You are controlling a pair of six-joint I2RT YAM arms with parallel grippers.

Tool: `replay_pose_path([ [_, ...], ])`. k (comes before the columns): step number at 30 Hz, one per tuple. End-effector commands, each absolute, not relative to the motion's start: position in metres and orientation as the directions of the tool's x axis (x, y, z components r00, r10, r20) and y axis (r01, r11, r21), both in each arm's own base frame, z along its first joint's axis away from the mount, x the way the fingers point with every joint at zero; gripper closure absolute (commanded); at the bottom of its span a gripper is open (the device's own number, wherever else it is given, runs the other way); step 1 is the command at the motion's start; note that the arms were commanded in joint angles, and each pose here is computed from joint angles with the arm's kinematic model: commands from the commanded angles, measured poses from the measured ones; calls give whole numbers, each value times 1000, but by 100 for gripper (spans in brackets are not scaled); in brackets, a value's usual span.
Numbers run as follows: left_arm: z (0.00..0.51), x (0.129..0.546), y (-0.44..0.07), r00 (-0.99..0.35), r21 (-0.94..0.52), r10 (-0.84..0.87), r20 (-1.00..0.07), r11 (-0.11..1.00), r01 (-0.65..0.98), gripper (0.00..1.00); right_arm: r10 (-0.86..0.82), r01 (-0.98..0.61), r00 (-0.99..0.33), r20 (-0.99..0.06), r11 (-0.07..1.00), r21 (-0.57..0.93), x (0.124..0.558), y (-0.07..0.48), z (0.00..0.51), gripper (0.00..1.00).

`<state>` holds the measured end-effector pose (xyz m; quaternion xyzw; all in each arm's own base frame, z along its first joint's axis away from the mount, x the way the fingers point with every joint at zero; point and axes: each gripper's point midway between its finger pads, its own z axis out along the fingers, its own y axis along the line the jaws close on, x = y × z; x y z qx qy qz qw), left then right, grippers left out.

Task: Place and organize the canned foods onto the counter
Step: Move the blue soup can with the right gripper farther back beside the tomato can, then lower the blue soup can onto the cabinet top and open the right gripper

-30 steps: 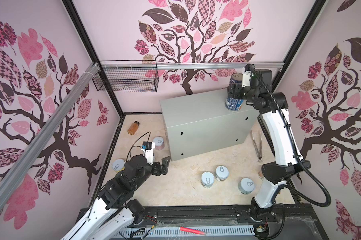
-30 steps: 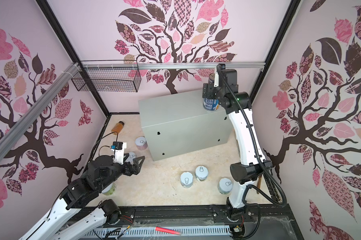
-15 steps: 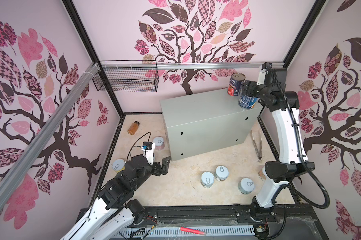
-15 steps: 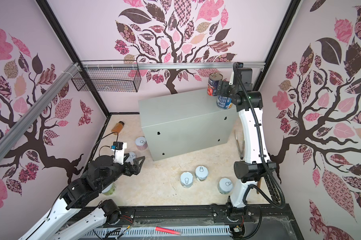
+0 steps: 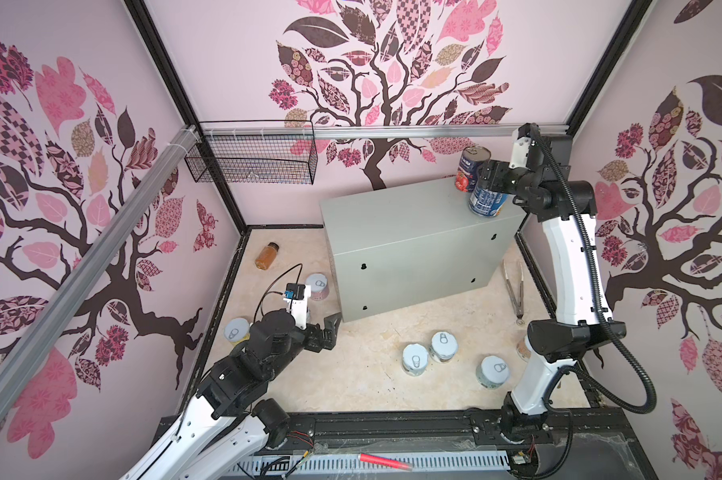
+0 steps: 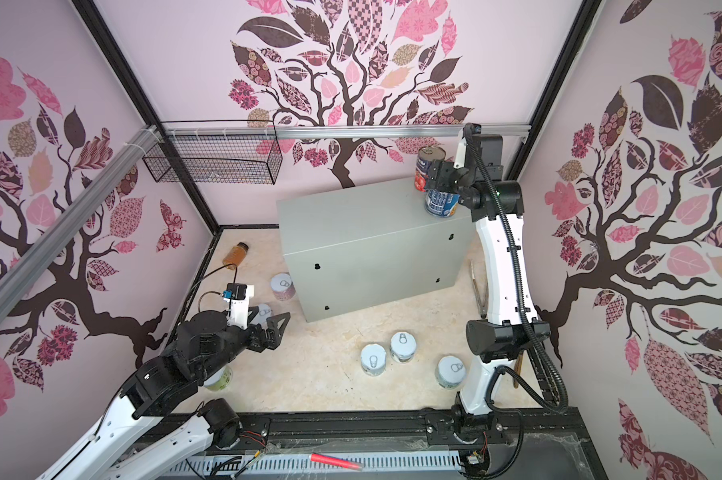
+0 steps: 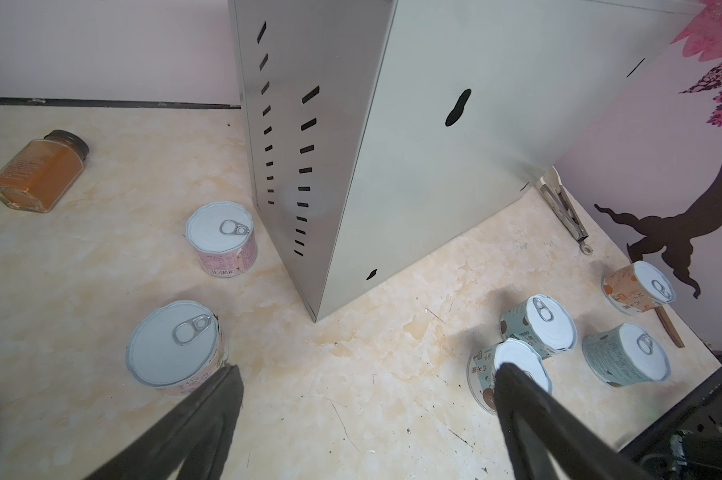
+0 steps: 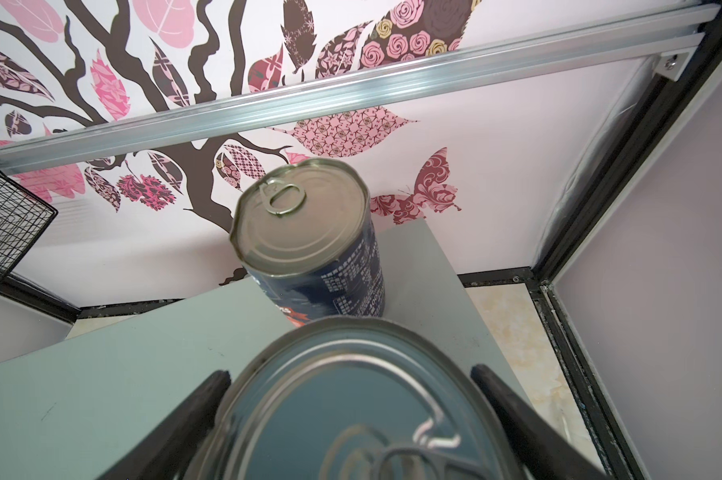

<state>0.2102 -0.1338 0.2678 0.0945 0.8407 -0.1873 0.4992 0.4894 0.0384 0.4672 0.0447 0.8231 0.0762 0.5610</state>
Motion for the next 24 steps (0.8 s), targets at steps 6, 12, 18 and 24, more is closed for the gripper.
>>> replay_pose_path([
  [6,257,212,-134,-489,-194,0,-872,918,345,2,184,-36,-288,-940,979,202,504,43,488,34],
  [12,257,213,-134,-490,-193,0,-872,920,342,2,173,-39,-296,-940,980,193,509,43,484,29],
  [18,256,213,-133,-491,-191,1,-871,921,341,2,168,-49,-315,-934,980,193,514,47,475,24],
  [24,256,213,-133,-491,-190,1,-871,921,339,2,159,-56,-319,-934,981,186,515,50,474,19],
])
